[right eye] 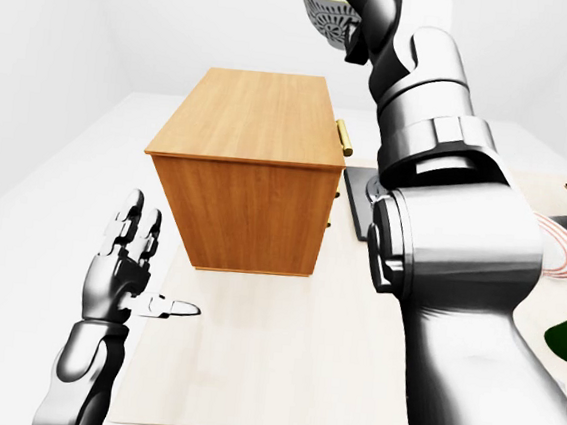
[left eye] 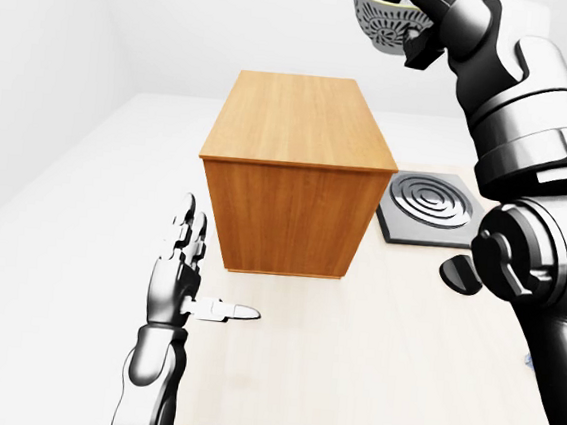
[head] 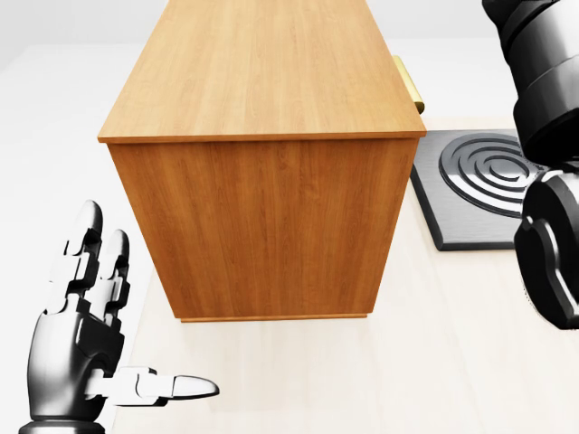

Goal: Put the bowl on the top of the cabinet.

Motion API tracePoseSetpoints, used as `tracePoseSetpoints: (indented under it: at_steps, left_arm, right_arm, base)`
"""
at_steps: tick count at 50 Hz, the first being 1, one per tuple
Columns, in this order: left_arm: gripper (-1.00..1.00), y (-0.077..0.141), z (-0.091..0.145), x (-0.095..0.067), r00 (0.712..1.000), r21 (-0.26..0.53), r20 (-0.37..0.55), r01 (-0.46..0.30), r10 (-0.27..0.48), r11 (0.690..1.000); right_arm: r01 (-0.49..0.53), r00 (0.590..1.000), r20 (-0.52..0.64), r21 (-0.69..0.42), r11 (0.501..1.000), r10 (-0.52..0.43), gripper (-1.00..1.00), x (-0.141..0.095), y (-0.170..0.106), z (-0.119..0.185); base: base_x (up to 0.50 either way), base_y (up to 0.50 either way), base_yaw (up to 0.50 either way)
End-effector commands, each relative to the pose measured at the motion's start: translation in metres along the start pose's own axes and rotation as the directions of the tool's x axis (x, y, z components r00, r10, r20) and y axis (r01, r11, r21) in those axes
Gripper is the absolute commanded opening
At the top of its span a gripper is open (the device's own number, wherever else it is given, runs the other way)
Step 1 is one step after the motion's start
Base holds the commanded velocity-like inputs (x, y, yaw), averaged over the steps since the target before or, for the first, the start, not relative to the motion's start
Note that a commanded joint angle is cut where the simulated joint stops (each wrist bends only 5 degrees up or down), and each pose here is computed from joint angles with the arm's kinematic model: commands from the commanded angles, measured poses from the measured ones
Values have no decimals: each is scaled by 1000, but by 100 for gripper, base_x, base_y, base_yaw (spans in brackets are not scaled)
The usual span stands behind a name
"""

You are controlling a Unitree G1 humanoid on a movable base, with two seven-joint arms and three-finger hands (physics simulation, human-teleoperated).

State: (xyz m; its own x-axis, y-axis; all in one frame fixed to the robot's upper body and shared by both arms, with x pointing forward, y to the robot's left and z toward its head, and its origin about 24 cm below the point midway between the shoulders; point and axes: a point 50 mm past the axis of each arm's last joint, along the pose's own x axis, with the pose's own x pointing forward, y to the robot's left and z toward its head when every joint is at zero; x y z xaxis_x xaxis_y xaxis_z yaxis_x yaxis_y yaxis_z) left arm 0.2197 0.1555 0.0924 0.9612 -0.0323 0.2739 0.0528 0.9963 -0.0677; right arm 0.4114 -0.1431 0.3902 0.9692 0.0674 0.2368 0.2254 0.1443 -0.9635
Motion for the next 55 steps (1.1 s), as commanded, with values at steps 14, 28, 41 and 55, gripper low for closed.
tracePoseSetpoints:
  at_steps: [14, 28, 41, 55]
  left_arm:
    - [100, 1, -1, 1, 1000, -4, -4, 3, -3, 1000]
    - [100, 1, -1, 0, 1000, -3, -5, 5, -5, 1000]
    - [100, 0, -3, 0, 1000, -5, -12, 9, -9, 1000]
    - [100, 1, -1, 1, 1000, -6, -4, 12, -12, 1000]
  right_arm:
    - [9, 985, 173, -78, 997, 5, -100, 0, 14, 73]
    - [-31, 981, 188, -76, 997, 45, -100, 1, 47, 77]
    - [-66, 975, 207, -82, 994, 82, -100, -1, 72, 82]
    - [-94, 966, 232, -87, 992, 112, -100, -4, 91, 89]
  base:
    - [0, 0, 0]
    - [0, 0, 0]
    - [0, 0, 0]
    - [0, 0, 0]
